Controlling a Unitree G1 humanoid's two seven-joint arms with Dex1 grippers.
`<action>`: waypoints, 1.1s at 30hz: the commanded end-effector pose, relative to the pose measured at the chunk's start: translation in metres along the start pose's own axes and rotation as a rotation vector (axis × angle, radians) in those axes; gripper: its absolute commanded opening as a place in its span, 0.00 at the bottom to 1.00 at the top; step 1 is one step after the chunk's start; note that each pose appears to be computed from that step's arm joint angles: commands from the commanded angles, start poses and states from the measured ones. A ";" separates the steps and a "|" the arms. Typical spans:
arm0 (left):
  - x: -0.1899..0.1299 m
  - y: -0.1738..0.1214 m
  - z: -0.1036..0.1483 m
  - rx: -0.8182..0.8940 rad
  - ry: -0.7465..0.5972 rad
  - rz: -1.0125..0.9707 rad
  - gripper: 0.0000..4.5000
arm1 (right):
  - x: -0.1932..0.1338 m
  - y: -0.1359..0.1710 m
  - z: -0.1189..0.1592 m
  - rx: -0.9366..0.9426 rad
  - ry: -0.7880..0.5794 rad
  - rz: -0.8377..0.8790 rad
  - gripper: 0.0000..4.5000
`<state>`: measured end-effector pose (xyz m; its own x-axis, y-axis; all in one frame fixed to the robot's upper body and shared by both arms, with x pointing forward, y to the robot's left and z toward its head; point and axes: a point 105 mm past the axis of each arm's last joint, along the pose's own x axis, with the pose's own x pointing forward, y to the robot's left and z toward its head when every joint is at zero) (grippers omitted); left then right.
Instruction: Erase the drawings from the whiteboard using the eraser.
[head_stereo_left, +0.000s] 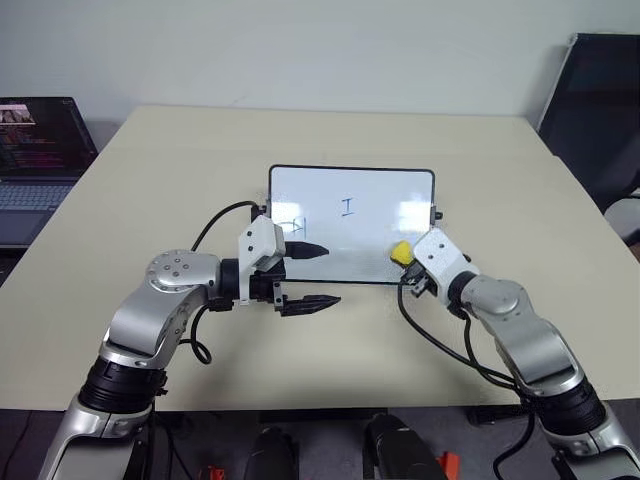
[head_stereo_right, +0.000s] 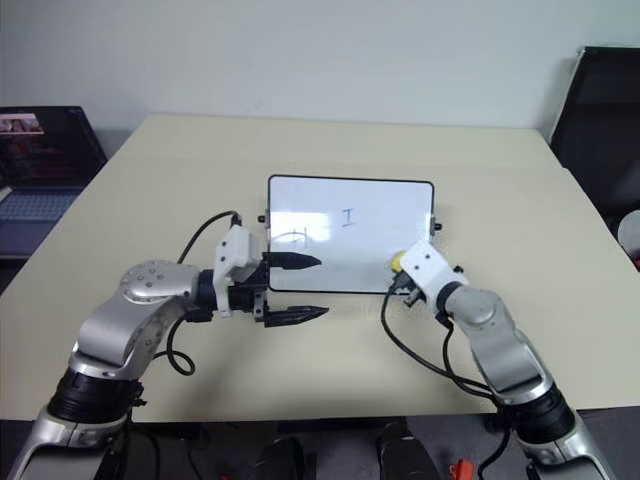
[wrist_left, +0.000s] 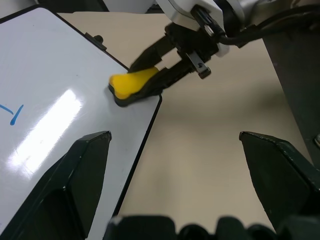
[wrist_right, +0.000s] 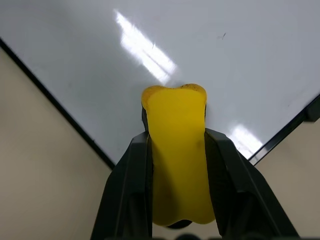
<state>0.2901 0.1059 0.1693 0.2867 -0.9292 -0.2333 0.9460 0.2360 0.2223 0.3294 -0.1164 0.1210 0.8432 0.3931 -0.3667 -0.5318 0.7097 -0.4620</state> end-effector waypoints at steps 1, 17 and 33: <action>-0.001 0.001 0.007 0.019 -0.023 0.021 1.00 | 0.001 -0.009 0.000 0.040 -0.003 -0.041 0.24; -0.055 0.025 -0.015 -0.141 -0.091 0.483 1.00 | -0.037 0.001 0.055 0.252 -0.475 0.050 0.24; -0.054 0.016 -0.007 -0.134 -0.066 0.492 1.00 | -0.033 0.001 0.059 0.248 -0.526 0.058 0.24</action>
<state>0.2940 0.1659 0.1624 0.7056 -0.7003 -0.1087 0.7086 0.6950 0.1220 0.3071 -0.0977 0.1665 0.7898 0.6118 0.0442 -0.5944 0.7812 -0.1910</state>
